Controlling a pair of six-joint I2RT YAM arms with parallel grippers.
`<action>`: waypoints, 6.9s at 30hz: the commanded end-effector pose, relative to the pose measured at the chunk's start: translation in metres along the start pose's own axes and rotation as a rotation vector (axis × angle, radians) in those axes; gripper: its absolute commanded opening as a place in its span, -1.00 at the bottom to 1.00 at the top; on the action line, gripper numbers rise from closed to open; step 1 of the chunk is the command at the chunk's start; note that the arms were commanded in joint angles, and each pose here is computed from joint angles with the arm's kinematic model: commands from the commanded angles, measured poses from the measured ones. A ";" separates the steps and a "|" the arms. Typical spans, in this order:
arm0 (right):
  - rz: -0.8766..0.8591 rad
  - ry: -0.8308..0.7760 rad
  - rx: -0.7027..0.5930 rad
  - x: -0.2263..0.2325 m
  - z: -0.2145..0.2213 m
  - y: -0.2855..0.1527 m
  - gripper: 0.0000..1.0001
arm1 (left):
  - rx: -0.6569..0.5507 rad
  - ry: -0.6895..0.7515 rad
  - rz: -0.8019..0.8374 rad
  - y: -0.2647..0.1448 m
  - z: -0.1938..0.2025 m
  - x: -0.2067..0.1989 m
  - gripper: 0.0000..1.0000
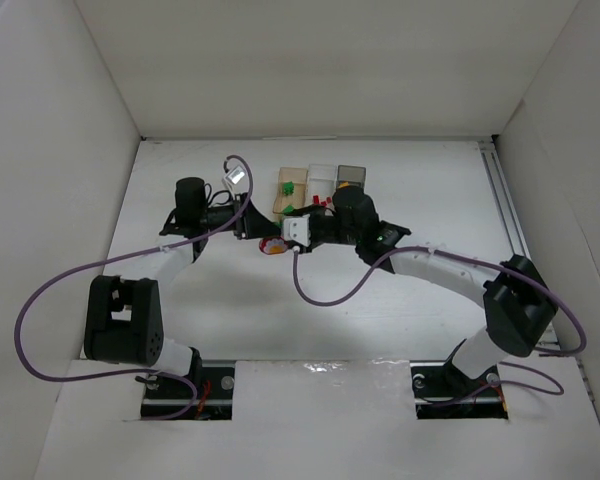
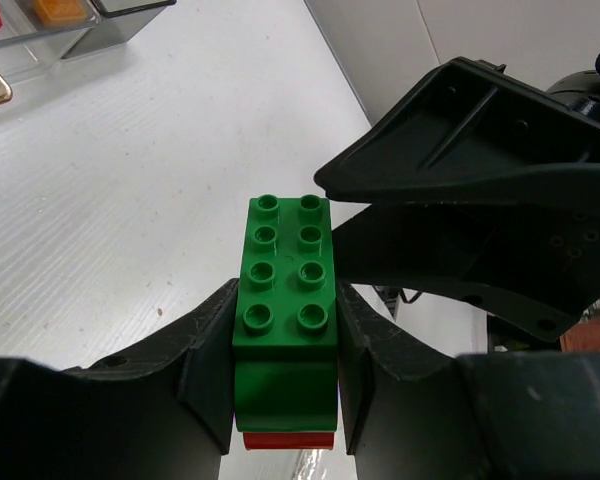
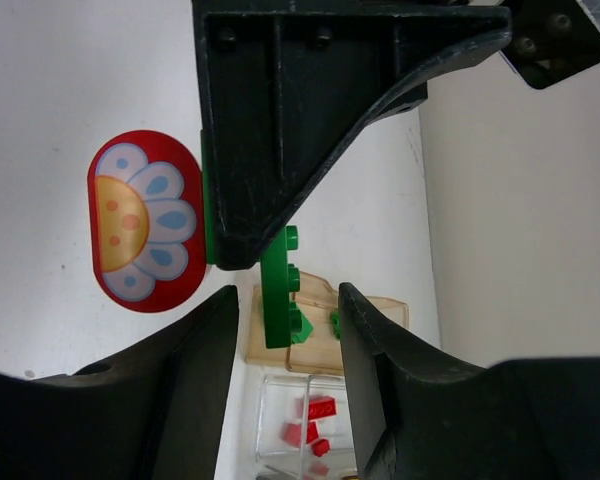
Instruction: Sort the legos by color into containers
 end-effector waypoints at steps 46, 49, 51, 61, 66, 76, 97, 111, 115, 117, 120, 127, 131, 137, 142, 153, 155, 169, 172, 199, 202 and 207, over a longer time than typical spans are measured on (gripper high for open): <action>0.142 0.093 0.080 -0.030 0.007 -0.007 -1.00 | 0.003 0.207 0.002 0.000 0.003 -0.025 0.28; 0.162 0.098 0.076 -0.035 0.006 -0.010 -1.00 | 0.011 0.198 0.008 0.000 0.004 -0.023 -0.11; 0.171 0.093 0.069 -0.038 0.005 -0.010 -1.00 | 0.015 0.190 0.006 0.001 0.005 -0.021 -0.34; 0.295 0.116 0.098 -0.060 0.008 -0.017 -1.00 | 0.037 0.167 0.005 0.005 0.002 -0.014 -1.00; 0.428 0.172 0.154 -0.081 0.028 -0.005 -1.00 | 0.042 0.164 0.012 0.003 0.009 -0.016 -1.00; 0.348 0.290 0.319 -0.079 0.111 0.046 -1.00 | -0.031 0.131 -0.050 -0.012 -0.003 -0.007 -1.00; 0.080 0.610 0.361 -0.055 0.148 0.066 0.26 | -0.109 0.136 -0.084 -0.020 -0.042 0.002 -1.00; -0.522 1.148 -0.271 -0.053 0.083 -0.049 0.35 | -0.349 0.199 0.072 -0.046 -0.068 -0.029 -1.00; -0.636 1.098 -0.354 -0.043 0.034 -0.039 0.40 | -0.376 0.145 0.167 -0.048 -0.063 -0.043 -1.00; -0.698 1.097 -0.379 -0.037 0.012 -0.032 0.43 | -0.375 0.130 0.170 -0.048 -0.063 -0.044 -1.00; -0.721 1.131 -0.370 -0.033 0.016 -0.020 0.52 | -0.385 0.127 0.173 -0.049 -0.067 -0.046 -1.00; -0.791 1.160 -0.420 -0.043 0.007 -0.017 0.72 | -0.404 0.115 0.166 -0.048 -0.070 -0.043 -1.00; -0.826 1.243 -0.397 -0.044 0.009 -0.014 0.70 | -0.431 0.142 0.157 -0.048 -0.072 -0.039 -1.00; -0.904 1.300 -0.373 -0.044 -0.002 0.004 0.70 | -0.465 0.129 0.134 -0.045 -0.077 -0.025 -1.00; -0.862 1.372 -0.311 -0.052 0.002 0.022 0.70 | -0.462 0.113 0.127 -0.041 -0.078 -0.022 -1.00; -0.836 1.366 -0.310 -0.057 -0.001 0.029 0.70 | -0.398 0.060 0.139 -0.021 -0.054 -0.020 -1.00; -0.831 1.350 -0.318 -0.059 -0.003 0.029 0.65 | -0.407 0.059 0.136 -0.021 -0.055 -0.019 -1.00; -0.929 1.341 -0.326 -0.040 -0.016 0.033 0.07 | -0.432 0.068 0.134 -0.017 -0.071 -0.014 -1.00; -0.942 1.348 -0.321 -0.038 -0.020 0.034 0.10 | -0.443 0.064 0.136 -0.018 -0.073 -0.015 -1.00; -0.922 1.384 -0.310 -0.014 -0.003 0.011 -1.00 | -0.566 0.141 0.119 -0.031 -0.118 -0.015 -1.00; -0.843 1.397 -0.304 -0.026 0.013 0.000 -1.00 | -0.545 0.119 0.060 -0.032 -0.103 0.001 -1.00; -0.623 1.425 -0.282 -0.065 0.053 -0.028 -1.00 | -0.525 0.094 -0.087 -0.039 -0.088 0.027 -1.00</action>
Point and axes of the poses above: each gripper's point midway between its finger pads, its own y axis out along the fingers, its own x axis along the line the jaws close on, z = x × y, the point moved 4 cm from there along -y, back along the fingers, and after that the axes turned 3 degrees about -y, right-handed, at the moved point
